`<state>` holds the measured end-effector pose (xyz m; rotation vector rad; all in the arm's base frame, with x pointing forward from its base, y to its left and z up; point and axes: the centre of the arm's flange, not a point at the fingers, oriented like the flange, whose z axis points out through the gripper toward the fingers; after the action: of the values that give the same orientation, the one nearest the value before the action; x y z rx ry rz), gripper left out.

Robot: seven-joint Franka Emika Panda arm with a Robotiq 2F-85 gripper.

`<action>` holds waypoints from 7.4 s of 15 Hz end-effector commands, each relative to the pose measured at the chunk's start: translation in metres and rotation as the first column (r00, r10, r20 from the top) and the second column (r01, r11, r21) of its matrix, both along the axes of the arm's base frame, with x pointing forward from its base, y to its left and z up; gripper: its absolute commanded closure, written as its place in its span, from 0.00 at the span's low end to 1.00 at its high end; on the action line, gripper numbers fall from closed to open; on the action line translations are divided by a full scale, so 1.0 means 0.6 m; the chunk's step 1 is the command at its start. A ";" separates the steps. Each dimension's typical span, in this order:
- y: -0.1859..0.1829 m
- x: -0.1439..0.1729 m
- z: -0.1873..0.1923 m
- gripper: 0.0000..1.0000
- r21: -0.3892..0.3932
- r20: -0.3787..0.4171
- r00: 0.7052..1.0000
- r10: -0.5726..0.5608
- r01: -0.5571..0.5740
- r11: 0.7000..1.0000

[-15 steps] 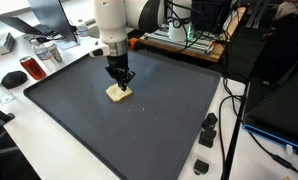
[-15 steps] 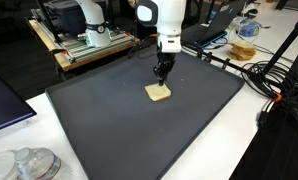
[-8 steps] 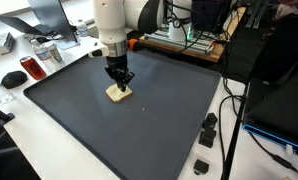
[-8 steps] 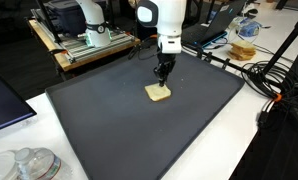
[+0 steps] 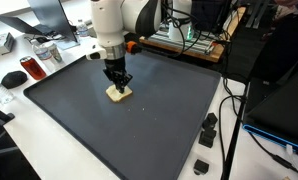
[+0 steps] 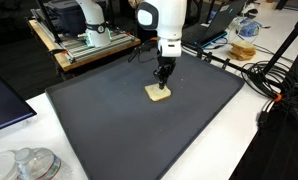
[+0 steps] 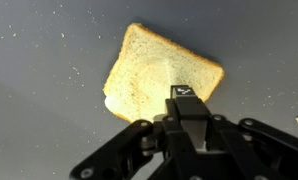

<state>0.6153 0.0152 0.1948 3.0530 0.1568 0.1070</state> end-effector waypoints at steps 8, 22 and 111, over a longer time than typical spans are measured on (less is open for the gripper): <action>-0.013 0.011 -0.016 0.95 0.007 -0.022 1.000 0.010 -0.010 1.000; -0.013 0.009 -0.004 0.95 0.010 -0.026 0.999 0.039 -0.038 0.999; 0.206 -0.023 0.085 0.95 -0.250 0.135 0.990 -0.039 0.072 0.965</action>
<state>0.5923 0.1218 0.2498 2.8436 0.1396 0.2629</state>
